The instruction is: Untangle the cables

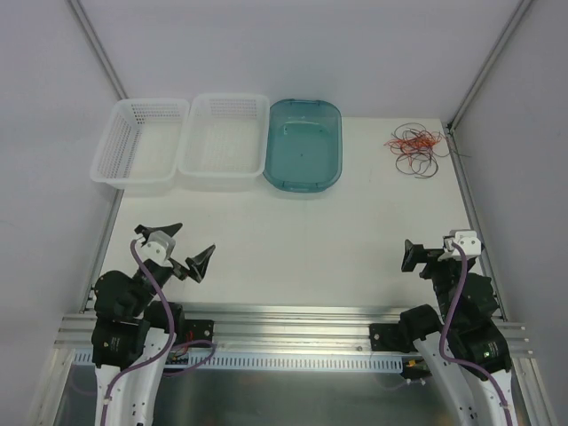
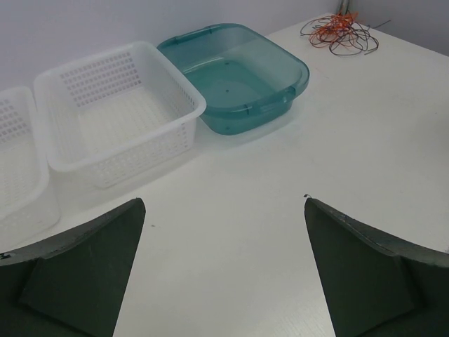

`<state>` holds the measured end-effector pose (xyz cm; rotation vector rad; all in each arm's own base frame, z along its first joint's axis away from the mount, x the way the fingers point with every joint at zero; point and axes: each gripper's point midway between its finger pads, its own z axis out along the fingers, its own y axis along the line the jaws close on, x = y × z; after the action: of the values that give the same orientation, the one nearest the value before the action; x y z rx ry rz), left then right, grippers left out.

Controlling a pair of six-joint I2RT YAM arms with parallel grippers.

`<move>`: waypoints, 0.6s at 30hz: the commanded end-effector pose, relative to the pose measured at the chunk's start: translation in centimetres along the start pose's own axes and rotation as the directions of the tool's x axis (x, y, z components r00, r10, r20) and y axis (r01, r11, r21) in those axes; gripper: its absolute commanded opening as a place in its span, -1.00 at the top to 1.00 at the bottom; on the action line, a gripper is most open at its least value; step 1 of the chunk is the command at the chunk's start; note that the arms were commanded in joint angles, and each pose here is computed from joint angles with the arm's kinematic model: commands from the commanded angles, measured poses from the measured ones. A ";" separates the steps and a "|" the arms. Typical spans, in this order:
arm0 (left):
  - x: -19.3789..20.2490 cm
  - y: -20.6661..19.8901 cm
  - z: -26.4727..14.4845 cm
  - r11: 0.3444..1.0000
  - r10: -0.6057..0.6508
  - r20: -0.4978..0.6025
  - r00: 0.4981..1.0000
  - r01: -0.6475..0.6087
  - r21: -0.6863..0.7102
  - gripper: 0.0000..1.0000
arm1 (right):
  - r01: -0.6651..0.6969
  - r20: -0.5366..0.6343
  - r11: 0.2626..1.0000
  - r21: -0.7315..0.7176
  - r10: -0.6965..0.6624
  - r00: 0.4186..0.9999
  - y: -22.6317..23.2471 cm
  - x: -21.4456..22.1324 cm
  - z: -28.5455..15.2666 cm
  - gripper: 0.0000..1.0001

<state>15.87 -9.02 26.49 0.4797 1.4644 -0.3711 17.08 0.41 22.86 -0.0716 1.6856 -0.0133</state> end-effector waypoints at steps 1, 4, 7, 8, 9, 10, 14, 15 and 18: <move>-3.8 -0.6 -3.0 0.996 0.079 0.186 0.979 -0.071 -0.051 -0.98 | -0.072 0.223 0.997 0.011 0.067 0.973 -1.4 -3.5 -3.2 -0.99; -3.6 -0.3 -3.0 0.996 0.077 0.178 0.981 -0.066 -0.065 -0.98 | -0.066 0.225 0.998 -0.017 0.068 0.972 -0.9 -3.6 -3.1 -0.99; -3.6 0.2 -3.0 0.995 0.055 0.177 0.983 -0.039 -0.094 -0.98 | -0.090 0.217 0.996 0.017 0.084 0.973 -1.5 -3.9 -3.1 -0.99; -3.5 0.5 -3.0 0.994 0.041 0.175 0.984 -0.022 -0.110 -0.98 | -0.087 0.207 0.996 0.020 0.080 0.975 -1.5 -3.9 -3.1 -0.99; -3.4 1.0 -3.1 0.991 0.024 0.174 0.984 -0.001 -0.135 -0.98 | -0.082 0.205 0.996 0.014 0.078 0.976 -1.4 -4.1 -3.2 -0.99; -3.1 2.0 -3.1 0.980 -0.015 0.174 0.985 0.049 -0.191 -0.98 | -0.068 0.169 0.998 0.002 0.066 0.983 -1.1 -3.9 -2.8 -0.99; -1.0 6.4 -3.8 0.856 -0.204 0.217 0.955 0.281 -0.434 -0.98 | -0.044 0.073 0.991 -0.123 0.053 0.996 1.6 -5.2 -2.0 -0.99; -0.5 7.0 -4.1 0.815 -0.247 0.239 0.939 0.335 -0.473 -0.98 | -0.050 0.035 0.990 -0.135 0.055 0.998 2.0 -5.3 -1.6 -0.99; 0.2 7.9 -4.7 0.771 -0.270 0.240 0.933 0.358 -0.527 -0.98 | -0.091 -0.092 0.986 -0.139 0.079 0.993 3.1 -6.0 0.3 -0.99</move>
<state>18.20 -2.99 24.79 -0.0461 1.5892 -0.2347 16.24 1.82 27.93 -0.1015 1.6833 0.0905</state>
